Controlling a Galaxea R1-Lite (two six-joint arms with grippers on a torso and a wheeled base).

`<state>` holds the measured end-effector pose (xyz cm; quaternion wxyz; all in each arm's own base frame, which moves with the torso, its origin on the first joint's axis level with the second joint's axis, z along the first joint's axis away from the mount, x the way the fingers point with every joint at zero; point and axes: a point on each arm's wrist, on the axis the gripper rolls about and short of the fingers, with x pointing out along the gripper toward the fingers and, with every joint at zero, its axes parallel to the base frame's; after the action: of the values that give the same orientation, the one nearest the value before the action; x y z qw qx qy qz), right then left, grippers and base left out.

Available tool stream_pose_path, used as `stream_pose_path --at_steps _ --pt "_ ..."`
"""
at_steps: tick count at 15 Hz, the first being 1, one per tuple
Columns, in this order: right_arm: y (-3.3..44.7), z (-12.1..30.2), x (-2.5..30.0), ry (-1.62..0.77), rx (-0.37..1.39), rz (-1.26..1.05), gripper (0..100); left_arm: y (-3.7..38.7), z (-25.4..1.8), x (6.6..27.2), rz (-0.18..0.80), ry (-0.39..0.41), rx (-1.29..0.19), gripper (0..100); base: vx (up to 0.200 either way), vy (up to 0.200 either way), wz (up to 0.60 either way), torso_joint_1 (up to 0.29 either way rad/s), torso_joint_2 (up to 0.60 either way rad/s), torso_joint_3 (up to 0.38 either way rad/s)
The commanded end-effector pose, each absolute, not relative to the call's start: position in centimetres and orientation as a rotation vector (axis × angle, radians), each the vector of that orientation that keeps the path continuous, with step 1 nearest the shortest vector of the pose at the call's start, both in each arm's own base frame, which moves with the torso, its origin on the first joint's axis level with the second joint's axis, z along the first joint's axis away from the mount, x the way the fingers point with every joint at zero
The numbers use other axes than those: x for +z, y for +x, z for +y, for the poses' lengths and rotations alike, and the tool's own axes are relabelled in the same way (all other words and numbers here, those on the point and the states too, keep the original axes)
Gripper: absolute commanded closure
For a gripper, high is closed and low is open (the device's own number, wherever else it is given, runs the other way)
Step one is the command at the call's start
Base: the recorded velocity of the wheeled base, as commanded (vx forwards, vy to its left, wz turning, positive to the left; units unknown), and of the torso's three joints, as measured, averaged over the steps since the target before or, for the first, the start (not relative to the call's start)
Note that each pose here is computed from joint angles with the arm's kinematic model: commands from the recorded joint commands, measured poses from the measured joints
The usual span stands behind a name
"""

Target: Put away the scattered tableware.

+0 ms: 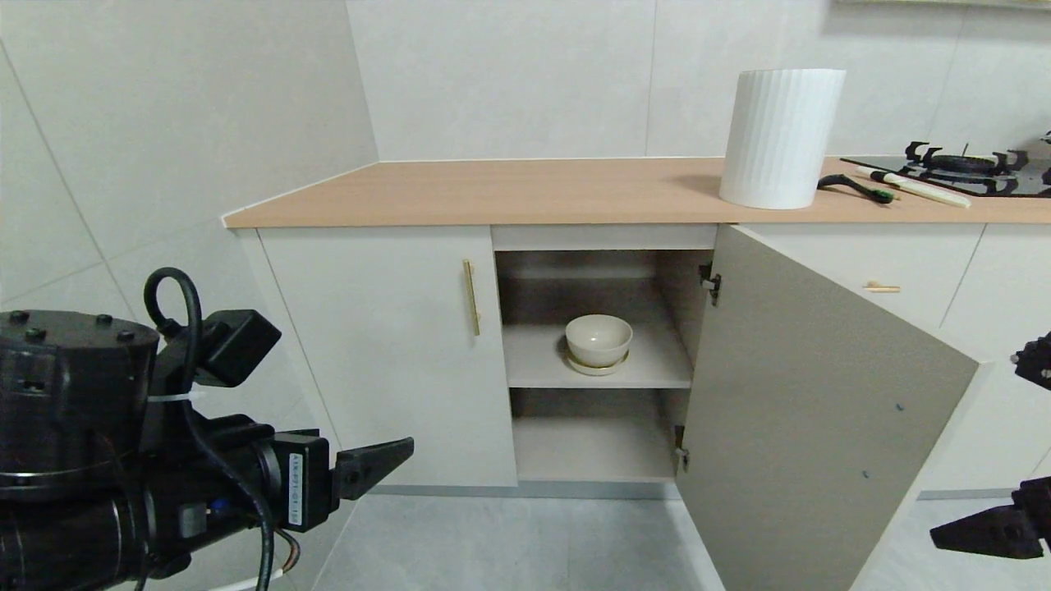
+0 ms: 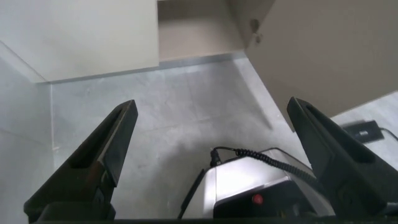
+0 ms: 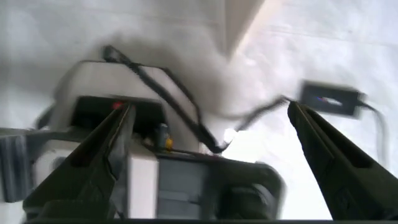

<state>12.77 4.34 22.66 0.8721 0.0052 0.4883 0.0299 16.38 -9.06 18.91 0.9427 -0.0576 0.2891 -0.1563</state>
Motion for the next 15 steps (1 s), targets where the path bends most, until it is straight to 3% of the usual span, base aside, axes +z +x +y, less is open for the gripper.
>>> stream_pose_path --at_steps 1,4,7,15 --pt "13.4 2.0 23.8 0.032 -0.066 1.006 0 16.4 -9.1 18.9 0.59 -0.117 -0.32 0 0.0 0.0 0.0 0.0 0.0 0.0" --pt "17.0 -2.5 22.7 0.07 -0.267 1.066 0 16.4 -9.1 18.9 0.59 -0.117 -0.32 0 0.0 0.0 0.0 0.0 0.0 0.0" --pt "20.1 -4.8 21.2 0.108 -0.338 1.048 0 16.4 -9.1 18.9 0.591 -0.117 -0.321 0 0.0 0.0 0.0 0.0 0.0 0.0" --pt "24.0 -5.2 16.7 0.242 -0.106 0.995 0 16.4 -9.1 18.8 0.593 -0.119 -0.322 0 0.0 0.0 0.0 0.0 0.0 0.0"
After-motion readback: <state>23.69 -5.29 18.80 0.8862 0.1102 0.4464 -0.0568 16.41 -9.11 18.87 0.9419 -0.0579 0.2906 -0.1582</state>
